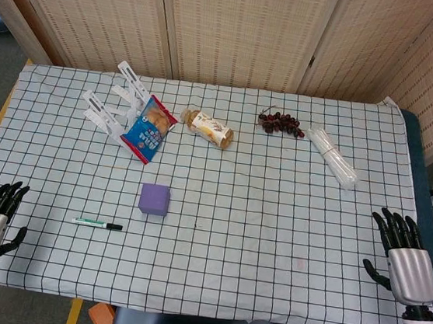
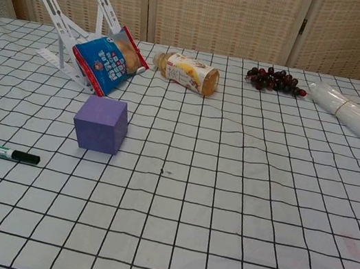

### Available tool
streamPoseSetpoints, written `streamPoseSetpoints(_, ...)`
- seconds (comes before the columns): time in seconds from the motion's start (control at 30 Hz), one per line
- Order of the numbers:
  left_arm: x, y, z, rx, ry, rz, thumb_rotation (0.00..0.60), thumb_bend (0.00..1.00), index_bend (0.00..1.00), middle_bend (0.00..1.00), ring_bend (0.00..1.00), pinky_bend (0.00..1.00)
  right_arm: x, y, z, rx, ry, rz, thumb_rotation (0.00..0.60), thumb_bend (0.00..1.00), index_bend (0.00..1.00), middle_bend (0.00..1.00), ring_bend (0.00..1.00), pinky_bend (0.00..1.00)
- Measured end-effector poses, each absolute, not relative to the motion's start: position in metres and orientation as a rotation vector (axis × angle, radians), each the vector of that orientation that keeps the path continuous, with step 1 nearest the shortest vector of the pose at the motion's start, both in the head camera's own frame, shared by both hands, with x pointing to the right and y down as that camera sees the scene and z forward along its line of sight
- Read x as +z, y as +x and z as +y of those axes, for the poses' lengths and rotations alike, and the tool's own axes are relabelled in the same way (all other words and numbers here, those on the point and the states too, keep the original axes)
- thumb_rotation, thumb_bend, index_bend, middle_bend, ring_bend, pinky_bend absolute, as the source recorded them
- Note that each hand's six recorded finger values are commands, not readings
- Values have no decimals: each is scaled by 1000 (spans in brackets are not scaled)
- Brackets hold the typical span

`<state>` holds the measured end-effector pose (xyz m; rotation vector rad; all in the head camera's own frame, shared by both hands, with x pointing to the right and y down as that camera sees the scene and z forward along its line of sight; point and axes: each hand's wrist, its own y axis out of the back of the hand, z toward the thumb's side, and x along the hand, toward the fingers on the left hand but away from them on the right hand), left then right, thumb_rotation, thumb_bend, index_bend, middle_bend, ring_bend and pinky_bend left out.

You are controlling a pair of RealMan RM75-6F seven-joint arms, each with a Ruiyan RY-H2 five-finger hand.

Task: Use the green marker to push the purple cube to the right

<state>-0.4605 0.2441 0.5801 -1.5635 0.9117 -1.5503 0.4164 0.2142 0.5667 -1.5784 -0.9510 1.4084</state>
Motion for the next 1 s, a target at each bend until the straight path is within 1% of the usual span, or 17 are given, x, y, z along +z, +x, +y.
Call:
streamPoseSetpoints(0.1, 582, -458, 245, -1550, -1561, 896, 600, 407, 0, 0, 0, 152, 566, 416, 214, 1406, -1580, -955, 600, 139, 0, 0, 0, 0)
streamPoseSetpoints(0.17, 585, -455, 245, -1541, -1558, 885, 600, 409, 2, 12, 24, 214, 564, 416, 214, 1404, -1574, -959, 600, 139, 0, 0, 0, 0)
streamPoseSetpoints(0.23, 588, -451, 244, -1520, -1546, 867, 600, 409, 37, 83, 160, 410, 563, 416, 213, 1400, -1573, -966, 600, 139, 0, 0, 0, 0)
streamPoseSetpoints(0.3, 594, -448, 244, -1500, -1525, 828, 600, 412, 123, 204, 417, 701, 562, 416, 213, 1395, -1569, -973, 600, 139, 0, 0, 0, 0)
streamPoseSetpoints(0.33, 598, -447, 243, -1490, -1512, 803, 600, 414, 162, 253, 517, 789, 562, 416, 213, 1395, -1567, -972, 600, 140, 0, 0, 0, 0)
streamPoseSetpoints(0.4, 609, -442, 243, -1464, -1488, 736, 600, 416, 216, 325, 643, 879, 563, 417, 213, 1397, -1563, -970, 600, 139, 0, 0, 0, 0)
streamPoseSetpoints(0.47, 620, -435, 243, -1434, -1476, 678, 600, 416, 245, 362, 714, 929, 563, 416, 214, 1398, -1560, -967, 600, 139, 0, 0, 0, 0)
streamPoseSetpoints(0.53, 635, -424, 244, -1402, -1467, 619, 600, 414, 259, 368, 744, 953, 563, 416, 214, 1395, -1560, -969, 600, 139, 0, 0, 0, 0)
streamPoseSetpoints(0.8, 685, -391, 241, -1424, -1441, 445, 600, 414, 293, 347, 763, 968, 566, 417, 213, 1409, -1553, -966, 600, 139, 0, 0, 0, 0)
streamPoseSetpoints(0.97, 701, -382, 237, -1416, -1419, 403, 600, 415, 311, 357, 763, 968, 571, 419, 212, 1434, -1548, -956, 600, 139, 0, 0, 0, 0)
streamPoseSetpoints(1.0, 703, -381, 236, -1411, -1412, 398, 600, 415, 329, 368, 763, 968, 571, 420, 212, 1437, -1547, -954, 600, 139, 0, 0, 0, 0)
